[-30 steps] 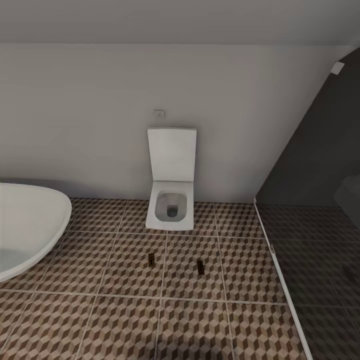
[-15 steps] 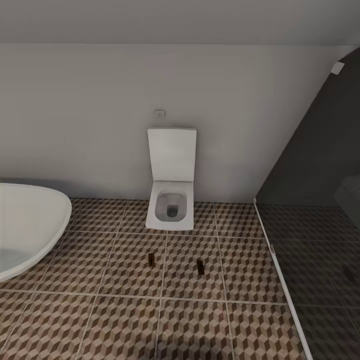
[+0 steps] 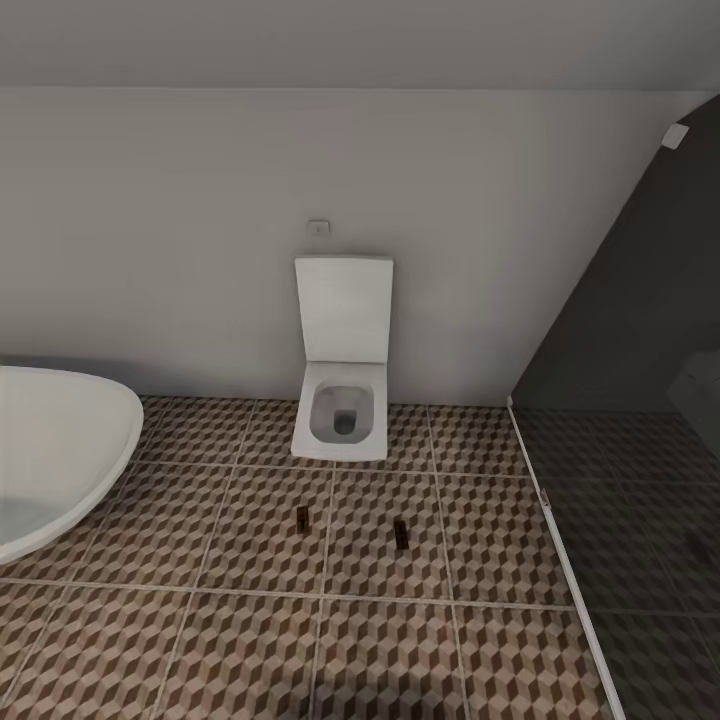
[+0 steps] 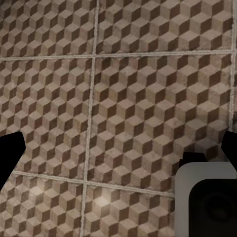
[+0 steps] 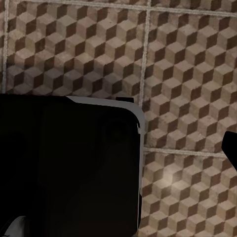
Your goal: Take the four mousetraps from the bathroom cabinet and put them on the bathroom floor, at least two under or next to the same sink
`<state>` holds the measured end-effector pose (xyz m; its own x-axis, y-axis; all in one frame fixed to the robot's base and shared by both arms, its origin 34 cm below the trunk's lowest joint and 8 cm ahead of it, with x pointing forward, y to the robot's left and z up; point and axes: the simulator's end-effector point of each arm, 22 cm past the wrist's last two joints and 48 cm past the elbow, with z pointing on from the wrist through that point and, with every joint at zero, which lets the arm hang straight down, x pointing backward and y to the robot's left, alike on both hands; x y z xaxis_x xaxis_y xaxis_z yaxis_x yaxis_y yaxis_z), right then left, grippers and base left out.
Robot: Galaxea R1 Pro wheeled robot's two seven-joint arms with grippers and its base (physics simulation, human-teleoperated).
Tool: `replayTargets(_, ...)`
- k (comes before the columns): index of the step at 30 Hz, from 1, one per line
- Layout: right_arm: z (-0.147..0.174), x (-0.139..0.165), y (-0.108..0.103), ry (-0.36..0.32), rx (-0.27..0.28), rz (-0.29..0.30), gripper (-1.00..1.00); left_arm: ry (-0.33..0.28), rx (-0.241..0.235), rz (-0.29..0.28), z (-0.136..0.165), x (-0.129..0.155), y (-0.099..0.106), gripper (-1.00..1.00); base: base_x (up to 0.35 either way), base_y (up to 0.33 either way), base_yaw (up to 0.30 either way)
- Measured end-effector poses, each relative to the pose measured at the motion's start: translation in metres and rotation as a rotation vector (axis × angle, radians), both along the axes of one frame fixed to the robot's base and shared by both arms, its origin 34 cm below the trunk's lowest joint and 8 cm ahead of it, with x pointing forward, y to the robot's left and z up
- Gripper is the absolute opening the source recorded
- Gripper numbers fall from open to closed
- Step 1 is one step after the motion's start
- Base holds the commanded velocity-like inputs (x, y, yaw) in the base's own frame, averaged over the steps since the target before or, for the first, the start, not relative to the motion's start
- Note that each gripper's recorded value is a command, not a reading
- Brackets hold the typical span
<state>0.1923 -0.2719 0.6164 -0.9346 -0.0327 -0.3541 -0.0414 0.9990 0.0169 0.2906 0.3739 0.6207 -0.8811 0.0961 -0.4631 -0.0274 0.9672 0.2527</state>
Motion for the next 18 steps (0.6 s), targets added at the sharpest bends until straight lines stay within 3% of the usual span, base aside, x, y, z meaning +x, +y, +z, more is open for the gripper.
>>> replayTargets(18,0.0000,0.0001,0.0000,0.000,0.000,0.000,1.00,0.000,0.000,0.000,0.0000,0.0000,-0.0001,1.00,0.000,0.000,0.000)
